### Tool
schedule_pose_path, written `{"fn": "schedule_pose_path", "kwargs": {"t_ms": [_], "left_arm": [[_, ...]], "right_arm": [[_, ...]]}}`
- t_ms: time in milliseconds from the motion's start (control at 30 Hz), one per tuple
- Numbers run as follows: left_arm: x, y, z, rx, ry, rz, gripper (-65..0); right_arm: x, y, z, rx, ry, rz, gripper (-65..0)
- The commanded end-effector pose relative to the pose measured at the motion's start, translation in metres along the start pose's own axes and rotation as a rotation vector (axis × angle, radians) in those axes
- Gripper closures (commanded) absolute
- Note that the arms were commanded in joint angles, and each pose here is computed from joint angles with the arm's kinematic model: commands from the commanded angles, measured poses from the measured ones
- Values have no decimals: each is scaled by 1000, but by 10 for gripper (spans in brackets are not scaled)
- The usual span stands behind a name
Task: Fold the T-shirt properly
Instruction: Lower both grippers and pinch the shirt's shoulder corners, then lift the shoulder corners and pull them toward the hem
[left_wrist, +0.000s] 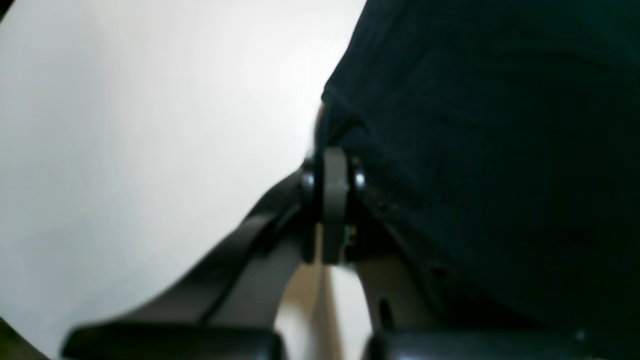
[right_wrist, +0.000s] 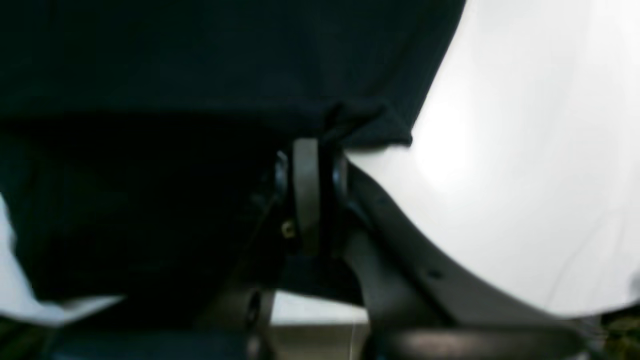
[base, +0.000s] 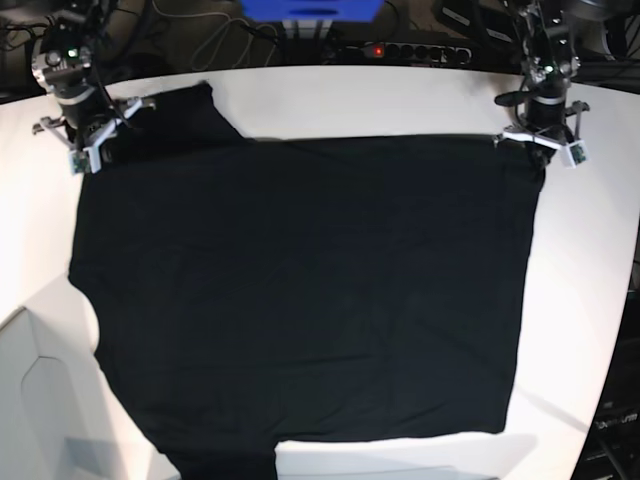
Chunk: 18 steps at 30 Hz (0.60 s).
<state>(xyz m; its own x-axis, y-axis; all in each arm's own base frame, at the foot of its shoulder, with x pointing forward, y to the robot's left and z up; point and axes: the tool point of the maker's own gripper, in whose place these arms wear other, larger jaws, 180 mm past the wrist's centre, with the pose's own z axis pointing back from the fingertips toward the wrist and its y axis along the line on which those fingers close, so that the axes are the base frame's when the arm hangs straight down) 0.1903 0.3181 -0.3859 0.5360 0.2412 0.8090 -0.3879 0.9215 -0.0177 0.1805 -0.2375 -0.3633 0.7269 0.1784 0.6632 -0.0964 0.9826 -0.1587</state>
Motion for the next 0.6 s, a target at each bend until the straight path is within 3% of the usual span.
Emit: {"fn": "schedule_pose_path", "kwargs": {"t_ms": [0,567], "left_arm": [[20,0,1,-1,-60,-13,0],[112,-33,-33,-51,-277,70,0]], "right_arm": [[13,-2,2,0,-42,25,0],[130,-22,-24,-39,-316,-8,0]]}}
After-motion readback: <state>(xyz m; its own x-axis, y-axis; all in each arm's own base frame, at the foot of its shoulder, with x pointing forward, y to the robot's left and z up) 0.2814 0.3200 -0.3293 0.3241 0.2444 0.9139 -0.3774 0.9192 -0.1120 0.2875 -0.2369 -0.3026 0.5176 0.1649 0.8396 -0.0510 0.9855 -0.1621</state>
